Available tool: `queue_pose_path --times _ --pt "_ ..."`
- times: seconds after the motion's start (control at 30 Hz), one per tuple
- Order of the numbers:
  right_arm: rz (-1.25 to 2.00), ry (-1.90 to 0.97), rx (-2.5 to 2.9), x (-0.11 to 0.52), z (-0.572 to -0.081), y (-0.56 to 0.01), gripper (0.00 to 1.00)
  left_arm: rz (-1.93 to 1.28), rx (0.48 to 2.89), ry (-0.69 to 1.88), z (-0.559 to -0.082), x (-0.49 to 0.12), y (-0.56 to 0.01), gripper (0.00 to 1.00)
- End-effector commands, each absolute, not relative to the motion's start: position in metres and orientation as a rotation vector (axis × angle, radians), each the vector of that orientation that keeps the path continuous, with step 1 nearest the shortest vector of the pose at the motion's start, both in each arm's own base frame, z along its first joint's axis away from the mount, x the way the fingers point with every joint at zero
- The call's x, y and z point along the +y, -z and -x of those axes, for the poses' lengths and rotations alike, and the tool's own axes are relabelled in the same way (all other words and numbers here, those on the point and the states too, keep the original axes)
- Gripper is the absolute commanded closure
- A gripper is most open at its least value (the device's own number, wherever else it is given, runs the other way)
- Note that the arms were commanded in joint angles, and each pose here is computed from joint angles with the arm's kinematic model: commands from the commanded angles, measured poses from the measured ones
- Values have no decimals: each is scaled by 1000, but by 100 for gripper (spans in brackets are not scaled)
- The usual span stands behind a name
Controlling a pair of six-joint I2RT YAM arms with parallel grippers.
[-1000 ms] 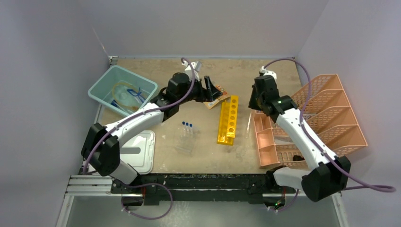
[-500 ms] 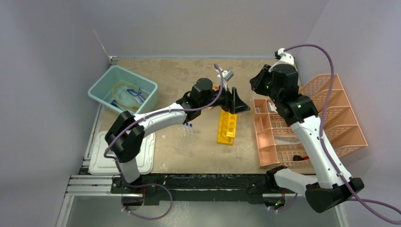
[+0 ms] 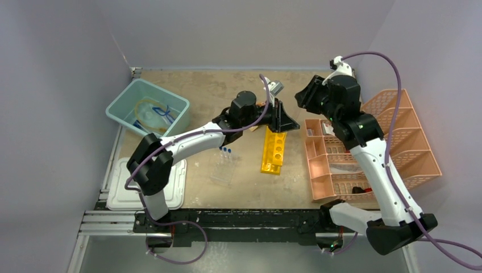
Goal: Organize the chemistry lab equipment
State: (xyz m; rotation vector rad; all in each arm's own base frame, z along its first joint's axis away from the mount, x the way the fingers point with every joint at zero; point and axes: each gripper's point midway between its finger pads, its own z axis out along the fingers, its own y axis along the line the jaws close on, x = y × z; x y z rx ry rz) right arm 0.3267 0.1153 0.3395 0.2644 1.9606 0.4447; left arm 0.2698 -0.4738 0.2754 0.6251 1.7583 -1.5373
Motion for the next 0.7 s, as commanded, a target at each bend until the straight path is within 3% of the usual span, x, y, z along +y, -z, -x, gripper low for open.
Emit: queue_pose_path --times 0.0,0.3,0.67 --pt "-223 -505 1992 124 -319 -353 53 -767 1656 1422 -270 -467 -302 100" --pt "-181 -612 2156 135 -315 -347 47 -911 1635 1218 -279 -438 -305 100" --pt "-111 -948 2179 163 -319 -359 60 -945 1556 1114 -291 -400 -323 100"
